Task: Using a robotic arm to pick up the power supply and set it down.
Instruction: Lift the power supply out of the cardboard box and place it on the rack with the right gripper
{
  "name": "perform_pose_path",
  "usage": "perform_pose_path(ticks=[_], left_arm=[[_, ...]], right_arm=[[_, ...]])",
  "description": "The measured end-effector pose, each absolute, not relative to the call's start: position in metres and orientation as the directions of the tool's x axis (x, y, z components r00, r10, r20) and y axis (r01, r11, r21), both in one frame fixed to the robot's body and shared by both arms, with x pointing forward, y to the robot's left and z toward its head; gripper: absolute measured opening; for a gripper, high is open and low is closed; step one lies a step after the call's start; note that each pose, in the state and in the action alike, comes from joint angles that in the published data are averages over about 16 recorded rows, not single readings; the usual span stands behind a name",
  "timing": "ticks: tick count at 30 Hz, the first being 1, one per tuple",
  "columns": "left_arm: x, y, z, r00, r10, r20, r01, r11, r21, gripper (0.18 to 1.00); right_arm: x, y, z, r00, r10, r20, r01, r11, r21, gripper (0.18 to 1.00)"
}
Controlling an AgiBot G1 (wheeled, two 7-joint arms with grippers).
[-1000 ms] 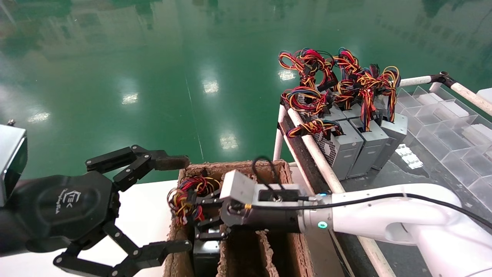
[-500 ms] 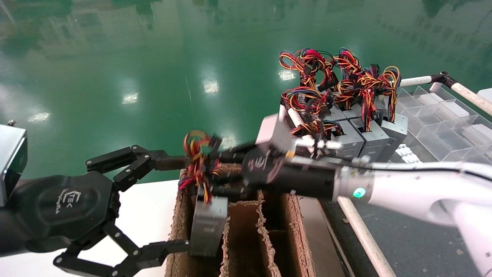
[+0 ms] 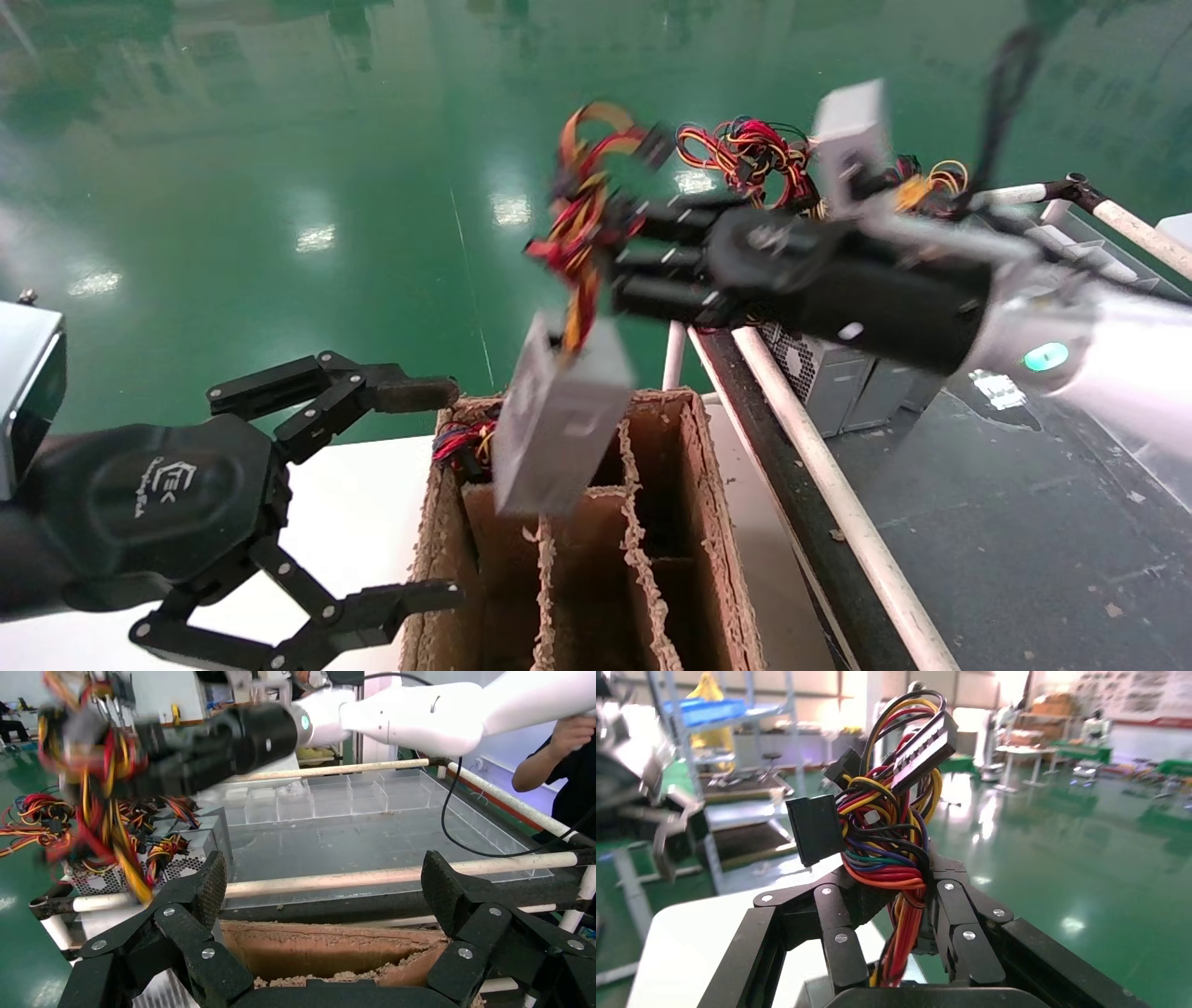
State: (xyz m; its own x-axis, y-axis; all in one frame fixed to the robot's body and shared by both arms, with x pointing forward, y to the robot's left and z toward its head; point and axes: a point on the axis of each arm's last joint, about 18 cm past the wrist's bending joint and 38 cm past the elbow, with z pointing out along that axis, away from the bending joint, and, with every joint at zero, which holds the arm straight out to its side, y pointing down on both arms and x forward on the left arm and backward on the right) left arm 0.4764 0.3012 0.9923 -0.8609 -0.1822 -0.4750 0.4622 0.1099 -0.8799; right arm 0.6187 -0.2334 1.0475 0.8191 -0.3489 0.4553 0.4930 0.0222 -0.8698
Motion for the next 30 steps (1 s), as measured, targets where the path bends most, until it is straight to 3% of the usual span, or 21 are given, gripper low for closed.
perform_pose_path(ticks=[15,30], left_arm=[[0.476,0.301,0.992,-0.861,-0.182,-0.475,0.462,0.11,-0.88,1.001],[0.476,0.301,0.992,-0.861,-0.182,-0.475,0.462,0.11,-0.88,1.001]], right_arm=[[0.582,-0.344,1.096,0.75,-0.487,0.447,0.537,0.055,-0.842,0.193],[0.531,-0.449,1.073,0.663,-0.632,0.402,0.521,0.005,-0.853,0.193]])
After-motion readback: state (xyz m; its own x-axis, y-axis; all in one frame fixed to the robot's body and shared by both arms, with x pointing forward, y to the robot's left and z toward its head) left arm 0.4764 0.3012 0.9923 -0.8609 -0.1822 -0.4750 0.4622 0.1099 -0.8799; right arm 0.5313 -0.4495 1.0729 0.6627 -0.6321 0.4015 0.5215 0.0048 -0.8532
